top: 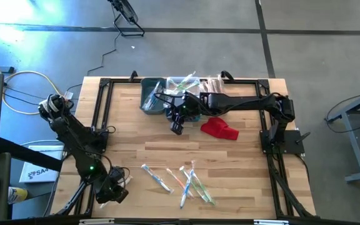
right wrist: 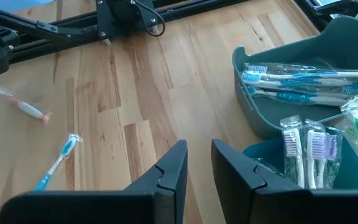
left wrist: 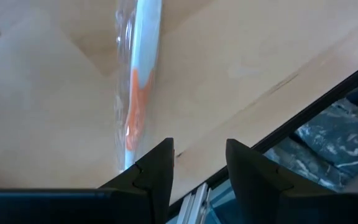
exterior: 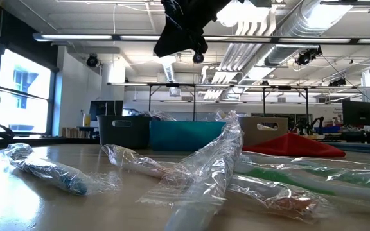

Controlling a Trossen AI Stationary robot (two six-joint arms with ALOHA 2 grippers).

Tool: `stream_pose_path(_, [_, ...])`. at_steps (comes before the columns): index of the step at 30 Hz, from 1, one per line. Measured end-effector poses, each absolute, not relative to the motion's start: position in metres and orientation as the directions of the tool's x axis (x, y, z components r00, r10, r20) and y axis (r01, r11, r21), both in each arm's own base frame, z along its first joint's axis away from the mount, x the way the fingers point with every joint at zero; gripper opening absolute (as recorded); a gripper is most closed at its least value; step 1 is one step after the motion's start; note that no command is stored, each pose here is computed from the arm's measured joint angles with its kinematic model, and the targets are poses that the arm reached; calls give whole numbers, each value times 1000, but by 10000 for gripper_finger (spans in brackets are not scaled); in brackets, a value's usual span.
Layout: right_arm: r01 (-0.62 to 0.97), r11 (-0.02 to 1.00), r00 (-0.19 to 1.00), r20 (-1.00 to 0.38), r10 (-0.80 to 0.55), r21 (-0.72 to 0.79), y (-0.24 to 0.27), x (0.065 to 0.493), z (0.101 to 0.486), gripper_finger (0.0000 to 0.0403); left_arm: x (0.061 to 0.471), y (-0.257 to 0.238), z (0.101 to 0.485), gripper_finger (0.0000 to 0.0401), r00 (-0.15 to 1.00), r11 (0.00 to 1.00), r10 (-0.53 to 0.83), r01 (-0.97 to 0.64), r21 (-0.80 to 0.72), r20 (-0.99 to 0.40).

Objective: Pick & Place Toothbrushes
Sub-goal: Put the left orange toothbrush into the white bin

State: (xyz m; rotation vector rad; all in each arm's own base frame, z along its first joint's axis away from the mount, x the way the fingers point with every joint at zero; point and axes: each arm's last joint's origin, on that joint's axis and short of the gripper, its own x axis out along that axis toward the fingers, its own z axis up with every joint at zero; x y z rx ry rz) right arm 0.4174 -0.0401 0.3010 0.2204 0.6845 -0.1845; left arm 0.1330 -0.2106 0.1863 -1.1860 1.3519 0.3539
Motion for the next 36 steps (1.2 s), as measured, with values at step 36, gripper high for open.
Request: stream_pose_path(36, [244,959,760,-643,-100,140,-40,417,301,65,137,-214,149,143,217,573,-217,-761,-305,-952])
